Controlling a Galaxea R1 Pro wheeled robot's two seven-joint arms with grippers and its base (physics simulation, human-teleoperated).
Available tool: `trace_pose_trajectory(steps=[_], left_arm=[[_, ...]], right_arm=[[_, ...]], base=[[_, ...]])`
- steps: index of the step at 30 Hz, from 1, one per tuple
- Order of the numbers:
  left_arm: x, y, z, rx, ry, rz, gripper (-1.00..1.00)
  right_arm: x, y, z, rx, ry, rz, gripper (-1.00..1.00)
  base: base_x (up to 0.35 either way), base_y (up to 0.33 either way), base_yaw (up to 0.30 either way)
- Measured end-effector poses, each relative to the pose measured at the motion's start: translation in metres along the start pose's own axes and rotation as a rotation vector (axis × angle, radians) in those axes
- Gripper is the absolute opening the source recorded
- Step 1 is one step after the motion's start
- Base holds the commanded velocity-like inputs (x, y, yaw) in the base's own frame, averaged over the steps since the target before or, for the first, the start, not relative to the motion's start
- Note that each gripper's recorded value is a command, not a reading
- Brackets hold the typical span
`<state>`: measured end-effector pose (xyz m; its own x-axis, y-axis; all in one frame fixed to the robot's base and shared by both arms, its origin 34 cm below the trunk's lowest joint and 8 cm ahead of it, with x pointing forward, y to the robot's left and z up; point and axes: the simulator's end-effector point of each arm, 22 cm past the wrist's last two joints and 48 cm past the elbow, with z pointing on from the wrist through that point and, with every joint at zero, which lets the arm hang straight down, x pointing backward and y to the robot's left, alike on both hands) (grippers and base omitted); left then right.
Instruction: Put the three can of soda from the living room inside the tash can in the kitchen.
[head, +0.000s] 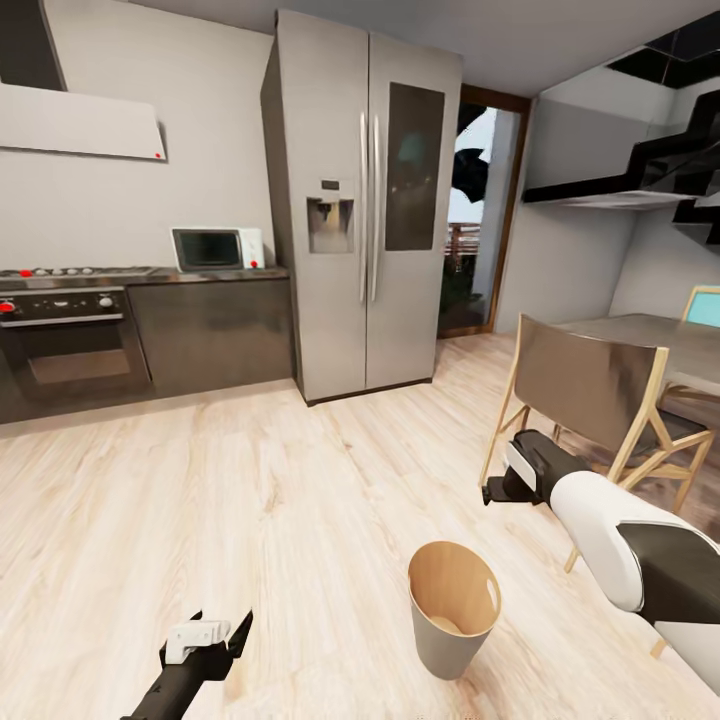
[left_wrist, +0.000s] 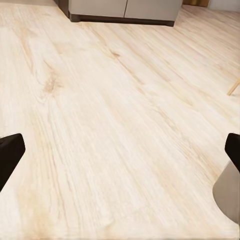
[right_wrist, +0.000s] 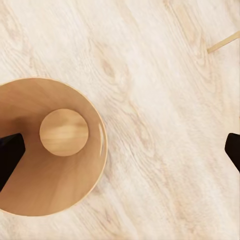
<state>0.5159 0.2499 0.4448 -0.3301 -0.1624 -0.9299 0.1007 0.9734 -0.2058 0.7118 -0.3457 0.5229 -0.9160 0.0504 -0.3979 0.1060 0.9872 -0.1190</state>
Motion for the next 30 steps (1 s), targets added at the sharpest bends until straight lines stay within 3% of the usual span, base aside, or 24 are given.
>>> trace_pose_trajectory(steps=[30], left_arm=[[0.054, 0.011, 0.006, -0.015, 0.115, -0.015, 1.0]], right_arm=[[0.038, 0.01, 0.074, 0.009, 0.125, -0.025, 1.0]], base=[[0.0, 0.0, 0.0]])
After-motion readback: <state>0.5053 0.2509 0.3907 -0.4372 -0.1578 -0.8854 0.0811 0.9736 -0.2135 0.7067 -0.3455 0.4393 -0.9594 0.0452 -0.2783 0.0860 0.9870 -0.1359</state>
